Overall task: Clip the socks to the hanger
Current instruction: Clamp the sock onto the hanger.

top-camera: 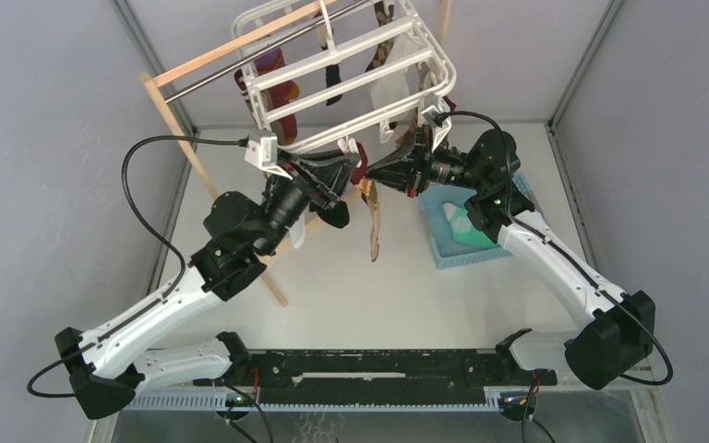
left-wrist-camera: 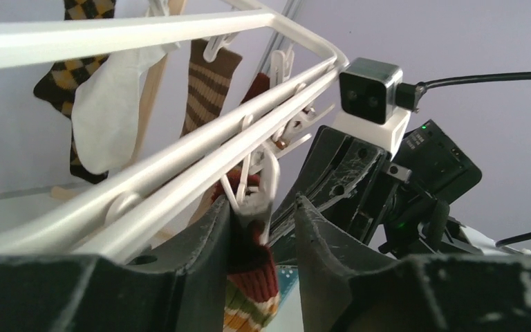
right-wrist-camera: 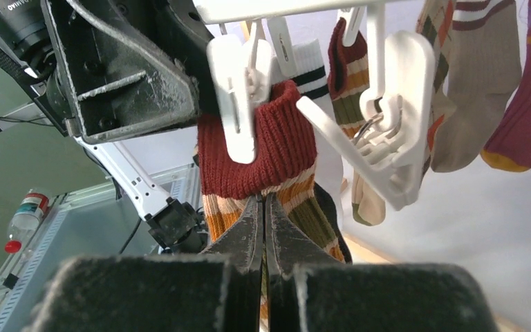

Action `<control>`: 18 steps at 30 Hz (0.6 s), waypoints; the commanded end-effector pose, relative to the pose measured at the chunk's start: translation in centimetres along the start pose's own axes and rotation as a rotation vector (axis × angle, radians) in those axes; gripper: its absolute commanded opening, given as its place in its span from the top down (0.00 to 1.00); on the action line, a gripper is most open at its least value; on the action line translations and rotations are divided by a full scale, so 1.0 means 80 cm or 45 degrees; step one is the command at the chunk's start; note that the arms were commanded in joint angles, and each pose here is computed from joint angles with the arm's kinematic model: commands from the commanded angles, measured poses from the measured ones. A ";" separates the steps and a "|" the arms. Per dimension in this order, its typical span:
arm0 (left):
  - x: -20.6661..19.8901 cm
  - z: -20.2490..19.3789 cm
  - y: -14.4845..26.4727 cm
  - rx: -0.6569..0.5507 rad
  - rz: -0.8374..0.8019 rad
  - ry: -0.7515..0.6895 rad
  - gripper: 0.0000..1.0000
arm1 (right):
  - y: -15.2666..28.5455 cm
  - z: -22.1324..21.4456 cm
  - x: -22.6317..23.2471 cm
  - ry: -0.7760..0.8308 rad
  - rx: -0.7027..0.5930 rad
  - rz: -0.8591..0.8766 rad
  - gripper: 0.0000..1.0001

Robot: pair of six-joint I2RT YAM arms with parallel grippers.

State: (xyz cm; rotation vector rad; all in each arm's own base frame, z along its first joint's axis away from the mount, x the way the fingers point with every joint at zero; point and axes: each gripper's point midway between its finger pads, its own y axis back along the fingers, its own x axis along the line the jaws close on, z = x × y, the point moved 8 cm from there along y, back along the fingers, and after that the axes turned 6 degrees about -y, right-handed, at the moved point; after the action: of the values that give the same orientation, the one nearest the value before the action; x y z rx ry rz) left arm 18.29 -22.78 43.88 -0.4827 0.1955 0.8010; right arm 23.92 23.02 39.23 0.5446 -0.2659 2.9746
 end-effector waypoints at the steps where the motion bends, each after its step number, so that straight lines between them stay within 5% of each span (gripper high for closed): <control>1: 0.003 -0.001 0.012 -0.036 0.014 0.050 0.56 | -0.004 0.024 0.012 0.083 -0.053 0.020 1.00; 11: 0.005 0.000 0.013 -0.041 0.027 0.053 0.28 | -0.006 0.022 0.006 0.071 -0.059 -0.012 0.98; 15: 0.008 0.002 0.016 -0.053 0.052 0.046 0.20 | -0.004 0.017 -0.004 0.057 -0.062 -0.087 0.66; 18: 0.012 0.004 0.020 -0.068 0.085 0.038 0.15 | 0.004 0.011 -0.012 0.061 -0.077 -0.182 0.52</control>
State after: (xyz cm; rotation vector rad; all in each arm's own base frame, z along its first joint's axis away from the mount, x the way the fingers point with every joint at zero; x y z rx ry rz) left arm 18.05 -22.10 43.06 -0.4924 0.2248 0.8308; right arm 24.56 23.02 38.89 0.5531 -0.2634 2.9121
